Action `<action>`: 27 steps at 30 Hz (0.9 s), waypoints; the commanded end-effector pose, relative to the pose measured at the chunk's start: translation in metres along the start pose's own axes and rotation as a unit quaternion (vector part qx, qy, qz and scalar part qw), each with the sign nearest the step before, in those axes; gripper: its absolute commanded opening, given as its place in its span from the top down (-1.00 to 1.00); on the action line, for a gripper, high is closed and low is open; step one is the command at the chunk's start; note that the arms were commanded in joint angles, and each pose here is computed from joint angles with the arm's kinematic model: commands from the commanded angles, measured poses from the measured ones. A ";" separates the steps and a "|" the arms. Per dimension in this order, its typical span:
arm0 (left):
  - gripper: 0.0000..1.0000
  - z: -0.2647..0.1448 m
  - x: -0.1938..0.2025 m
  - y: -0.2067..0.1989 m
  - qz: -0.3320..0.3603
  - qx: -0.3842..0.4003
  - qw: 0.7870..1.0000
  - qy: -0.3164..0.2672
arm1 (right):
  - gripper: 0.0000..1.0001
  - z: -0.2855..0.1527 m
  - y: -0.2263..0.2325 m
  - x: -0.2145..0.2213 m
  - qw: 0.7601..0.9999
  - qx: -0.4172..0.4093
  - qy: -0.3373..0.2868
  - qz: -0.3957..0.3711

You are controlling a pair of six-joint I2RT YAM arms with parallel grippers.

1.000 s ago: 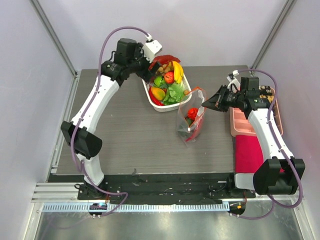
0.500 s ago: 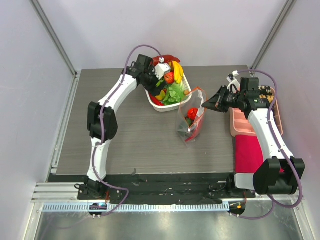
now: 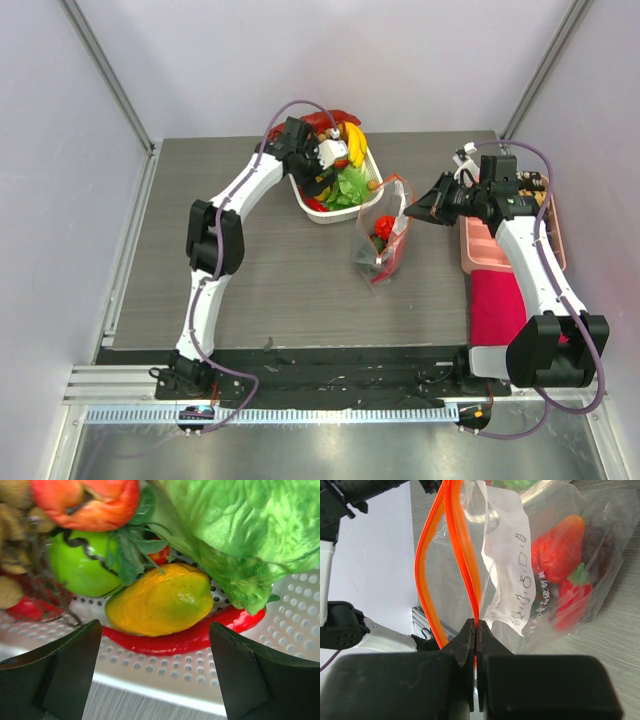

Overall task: Place the food in the zip-top bag and seal the zipper
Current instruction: Pick up the fake fruit from the bin.

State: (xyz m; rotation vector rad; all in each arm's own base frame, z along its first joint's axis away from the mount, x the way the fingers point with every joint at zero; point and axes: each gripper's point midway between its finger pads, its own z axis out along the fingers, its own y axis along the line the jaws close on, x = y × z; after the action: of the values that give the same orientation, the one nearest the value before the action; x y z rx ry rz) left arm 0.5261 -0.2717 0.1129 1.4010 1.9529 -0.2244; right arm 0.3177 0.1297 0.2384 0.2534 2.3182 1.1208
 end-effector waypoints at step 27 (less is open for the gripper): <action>-0.01 -0.010 -0.029 -0.007 0.074 -0.014 0.996 -0.050 | 0.98 -0.001 -0.003 -0.002 1.000 0.011 -0.002 -0.013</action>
State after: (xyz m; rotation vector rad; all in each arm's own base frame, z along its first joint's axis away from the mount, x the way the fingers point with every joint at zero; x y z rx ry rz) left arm 0.5256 -0.2832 0.0697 1.5525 1.8611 -0.1721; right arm 0.3185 0.1275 0.2294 0.2651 2.3479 1.1006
